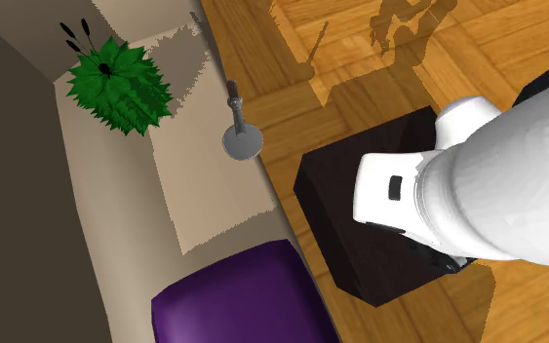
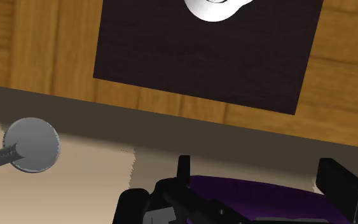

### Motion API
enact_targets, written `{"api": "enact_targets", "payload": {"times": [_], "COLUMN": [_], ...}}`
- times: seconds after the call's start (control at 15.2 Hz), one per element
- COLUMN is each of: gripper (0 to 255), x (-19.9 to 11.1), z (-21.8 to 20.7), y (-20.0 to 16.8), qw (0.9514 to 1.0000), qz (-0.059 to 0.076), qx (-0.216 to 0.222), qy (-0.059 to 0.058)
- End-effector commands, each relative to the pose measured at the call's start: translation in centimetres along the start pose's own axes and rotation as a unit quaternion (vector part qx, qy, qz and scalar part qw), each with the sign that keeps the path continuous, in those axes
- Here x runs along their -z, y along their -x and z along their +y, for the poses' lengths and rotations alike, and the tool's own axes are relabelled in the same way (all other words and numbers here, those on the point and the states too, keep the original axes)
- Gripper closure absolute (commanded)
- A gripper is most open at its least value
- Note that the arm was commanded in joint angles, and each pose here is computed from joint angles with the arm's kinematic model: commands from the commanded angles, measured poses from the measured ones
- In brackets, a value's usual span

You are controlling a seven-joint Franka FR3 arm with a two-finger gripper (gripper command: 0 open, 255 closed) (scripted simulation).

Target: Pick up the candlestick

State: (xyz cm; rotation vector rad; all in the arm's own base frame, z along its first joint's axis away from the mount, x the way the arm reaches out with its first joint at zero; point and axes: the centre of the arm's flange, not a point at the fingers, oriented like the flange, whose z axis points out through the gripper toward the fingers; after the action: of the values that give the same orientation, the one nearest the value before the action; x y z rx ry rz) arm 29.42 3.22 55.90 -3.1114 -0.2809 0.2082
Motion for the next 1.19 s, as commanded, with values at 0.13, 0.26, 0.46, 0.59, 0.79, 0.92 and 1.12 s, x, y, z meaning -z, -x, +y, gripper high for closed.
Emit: {"api": "enact_targets", "payload": {"times": [0.13, 0.26, 0.46, 0.59, 0.79, 0.92, 1.12], "gripper": [0, 0, 0, 0, 0, 0, 0], "x": [-0.4, -0.7, -1.3, -1.7, -2.2, -2.6, -3.1], "z": [2.4, 4.9, 8.6, 11.1, 14.8, 17.3, 21.1], "y": [-0.9, -1.8, -3.1, -3.9, -5.1, -5.9, -6.9], "qw": [1.0000, 0.9999, 0.9998, 0.9996, 0.9994, 0.9991, 0.9987], "qz": [-0.003, -0.005, -0.009, -0.012, -0.016, -0.019, -0.023], "qx": [-0.005, -0.010, -0.018, -0.024, -0.031, -0.037, -0.045], "qy": [0.001, 0.002, 0.004, 0.005, 0.007, 0.008, 0.010]}}
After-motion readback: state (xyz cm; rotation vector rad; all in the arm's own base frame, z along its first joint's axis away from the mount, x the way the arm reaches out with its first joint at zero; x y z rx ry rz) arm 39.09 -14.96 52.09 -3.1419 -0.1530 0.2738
